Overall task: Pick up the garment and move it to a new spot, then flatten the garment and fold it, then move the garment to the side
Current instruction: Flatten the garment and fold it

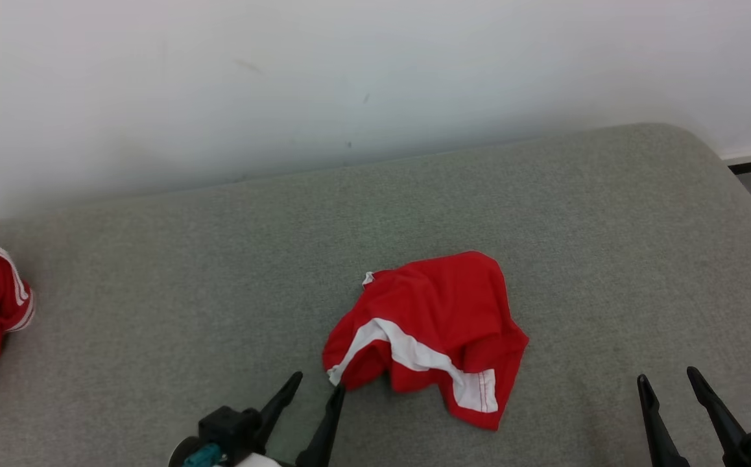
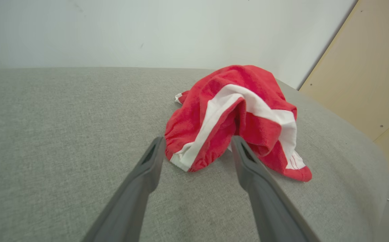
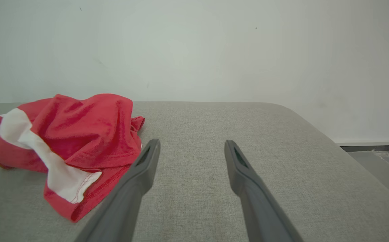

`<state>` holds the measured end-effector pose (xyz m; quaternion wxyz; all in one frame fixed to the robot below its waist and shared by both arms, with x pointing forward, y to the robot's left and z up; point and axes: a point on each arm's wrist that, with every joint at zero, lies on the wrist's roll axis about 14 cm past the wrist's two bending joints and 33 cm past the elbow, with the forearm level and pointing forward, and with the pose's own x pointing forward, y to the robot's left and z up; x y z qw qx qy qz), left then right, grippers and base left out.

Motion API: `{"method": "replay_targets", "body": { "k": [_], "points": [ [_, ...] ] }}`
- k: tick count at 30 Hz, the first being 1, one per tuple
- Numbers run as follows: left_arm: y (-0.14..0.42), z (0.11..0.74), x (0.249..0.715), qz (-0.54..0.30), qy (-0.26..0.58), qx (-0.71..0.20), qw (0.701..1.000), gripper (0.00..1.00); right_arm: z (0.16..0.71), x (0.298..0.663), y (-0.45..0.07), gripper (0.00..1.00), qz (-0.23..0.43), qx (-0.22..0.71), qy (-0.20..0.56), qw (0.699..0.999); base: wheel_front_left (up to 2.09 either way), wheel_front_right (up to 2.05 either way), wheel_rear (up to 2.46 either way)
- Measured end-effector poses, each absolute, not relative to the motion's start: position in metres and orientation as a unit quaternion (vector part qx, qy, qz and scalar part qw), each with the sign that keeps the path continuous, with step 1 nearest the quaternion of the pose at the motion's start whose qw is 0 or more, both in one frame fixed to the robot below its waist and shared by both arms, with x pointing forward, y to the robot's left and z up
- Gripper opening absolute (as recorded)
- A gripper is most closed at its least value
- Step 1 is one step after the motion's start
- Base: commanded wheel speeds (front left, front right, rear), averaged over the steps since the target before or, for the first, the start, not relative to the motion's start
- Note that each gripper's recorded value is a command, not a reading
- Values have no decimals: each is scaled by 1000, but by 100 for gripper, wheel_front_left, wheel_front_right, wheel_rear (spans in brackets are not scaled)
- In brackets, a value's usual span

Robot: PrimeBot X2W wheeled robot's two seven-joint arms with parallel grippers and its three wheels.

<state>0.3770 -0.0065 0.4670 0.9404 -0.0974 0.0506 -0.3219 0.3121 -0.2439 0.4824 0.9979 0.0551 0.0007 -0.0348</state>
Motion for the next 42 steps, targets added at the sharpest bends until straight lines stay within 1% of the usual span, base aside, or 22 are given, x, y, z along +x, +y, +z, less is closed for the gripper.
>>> {"method": "replay_targets", "body": {
  "k": [10, 20, 21, 22, 27, 31, 33, 38, 42],
  "points": [
    [-36, 432, 396, -361, 102, -75, 924, 100, 476, 306, -264, 100, -76, 53, 13, 996, 0, 0, 0],
    [-38, 411, 419, -359, 127, -59, 923, 100, 471, 306, -269, 100, -95, 59, 22, 993, 0, 0, 0],
    [-38, 409, 420, -359, 130, -58, 922, 54, 471, 306, -270, 100, -97, 59, 23, 993, 0, 0, 0],
    [-39, 409, 421, -360, 131, -59, 922, 0, 470, 305, -270, 100, -99, 60, 23, 993, 0, 0, 0],
    [-37, 417, 428, -360, 119, -54, 924, 0, 471, 305, -270, 100, -102, 63, 21, 993, 0, 0, 0],
    [-39, 454, 447, -381, 59, -18, 922, 0, 475, 304, -268, 100, -103, 71, 11, 992, 0, 0, 0],
    [-48, 476, 455, -401, 34, 8, 915, 0, 476, 304, -266, 100, -103, 76, 7, 992, 0, 0, 0],
    [-79, 545, 472, -453, -25, 94, 886, 0, 480, 302, -263, 100, -110, 93, -3, 990, 0, 0, 0],
    [-98, 592, 482, -471, -56, 156, 866, 0, 479, 299, -261, 100, -117, 102, -4, 988, 0, 0, 0]
  ]
}}
